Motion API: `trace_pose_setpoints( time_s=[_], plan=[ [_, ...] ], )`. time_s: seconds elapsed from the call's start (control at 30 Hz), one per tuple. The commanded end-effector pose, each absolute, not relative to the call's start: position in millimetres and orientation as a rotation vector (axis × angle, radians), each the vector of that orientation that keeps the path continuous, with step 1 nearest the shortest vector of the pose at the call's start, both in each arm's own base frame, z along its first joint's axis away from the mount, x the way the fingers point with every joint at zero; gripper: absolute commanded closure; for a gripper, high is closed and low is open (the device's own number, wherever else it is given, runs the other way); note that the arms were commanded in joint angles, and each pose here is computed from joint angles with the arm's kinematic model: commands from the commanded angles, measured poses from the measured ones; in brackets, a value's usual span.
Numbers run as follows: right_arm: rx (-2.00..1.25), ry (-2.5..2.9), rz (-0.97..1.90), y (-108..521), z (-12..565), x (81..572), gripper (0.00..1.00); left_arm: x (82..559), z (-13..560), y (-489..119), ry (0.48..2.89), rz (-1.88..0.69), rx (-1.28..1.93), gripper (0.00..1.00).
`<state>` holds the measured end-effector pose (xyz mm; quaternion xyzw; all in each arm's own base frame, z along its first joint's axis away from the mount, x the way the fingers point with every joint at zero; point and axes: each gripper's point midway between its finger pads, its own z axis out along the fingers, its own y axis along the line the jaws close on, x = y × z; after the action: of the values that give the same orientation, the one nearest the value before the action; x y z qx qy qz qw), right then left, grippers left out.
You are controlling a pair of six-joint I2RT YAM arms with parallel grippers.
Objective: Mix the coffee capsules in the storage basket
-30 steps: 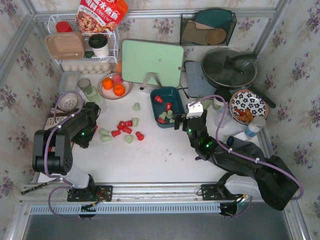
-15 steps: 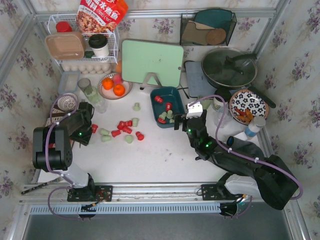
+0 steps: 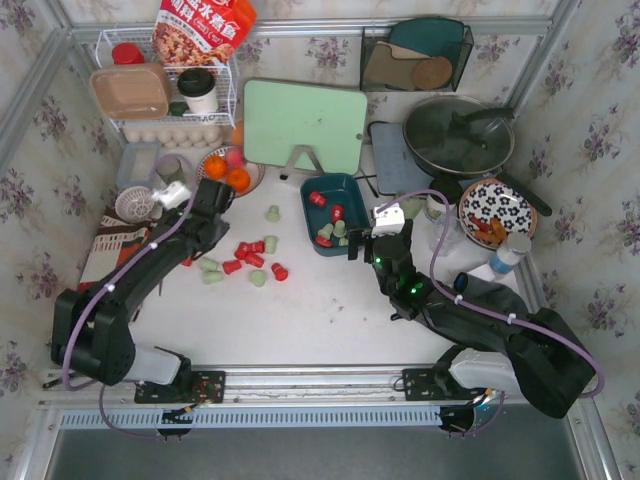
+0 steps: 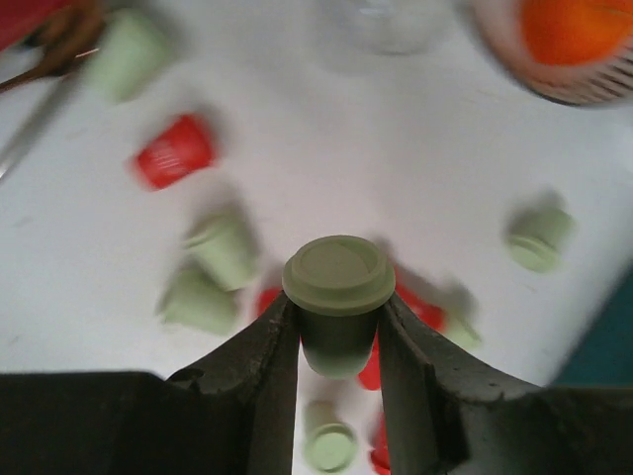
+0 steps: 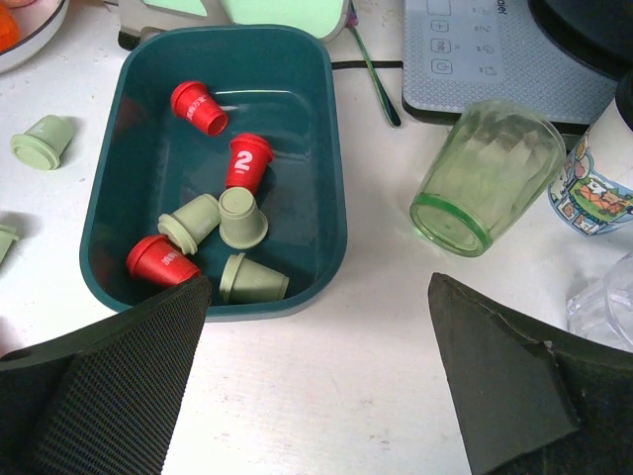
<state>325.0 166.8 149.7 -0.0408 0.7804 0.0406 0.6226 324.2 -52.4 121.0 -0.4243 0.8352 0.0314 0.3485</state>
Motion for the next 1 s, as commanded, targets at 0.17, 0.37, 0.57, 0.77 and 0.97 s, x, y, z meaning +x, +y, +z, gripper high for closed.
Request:
trace_pose_setpoints(
  time_s=[0.17,0.37,0.57,0.77,0.97],
  plan=[
    [-0.064,1.766,0.097,165.7,158.1,327.6,0.00,419.9,169.8,-232.7,2.221,-0.482,-0.070,0.62],
    [-0.061,1.762,0.095,164.6,159.3,327.4,0.00,440.1,156.0,-319.7,2.215,-0.655,0.233,0.65],
    [-0.058,1.760,0.093,163.7,160.2,327.0,0.00,449.1,121.9,-351.7,2.280,-0.562,0.289,0.52],
    [-0.061,1.762,0.094,164.9,158.8,327.4,0.00,450.5,128.0,-331.6,2.228,-0.482,0.194,0.33],
    [-0.063,1.764,0.092,164.7,158.5,327.3,0.00,431.3,171.4,-289.6,2.143,-0.376,0.128,0.34]
  ],
)
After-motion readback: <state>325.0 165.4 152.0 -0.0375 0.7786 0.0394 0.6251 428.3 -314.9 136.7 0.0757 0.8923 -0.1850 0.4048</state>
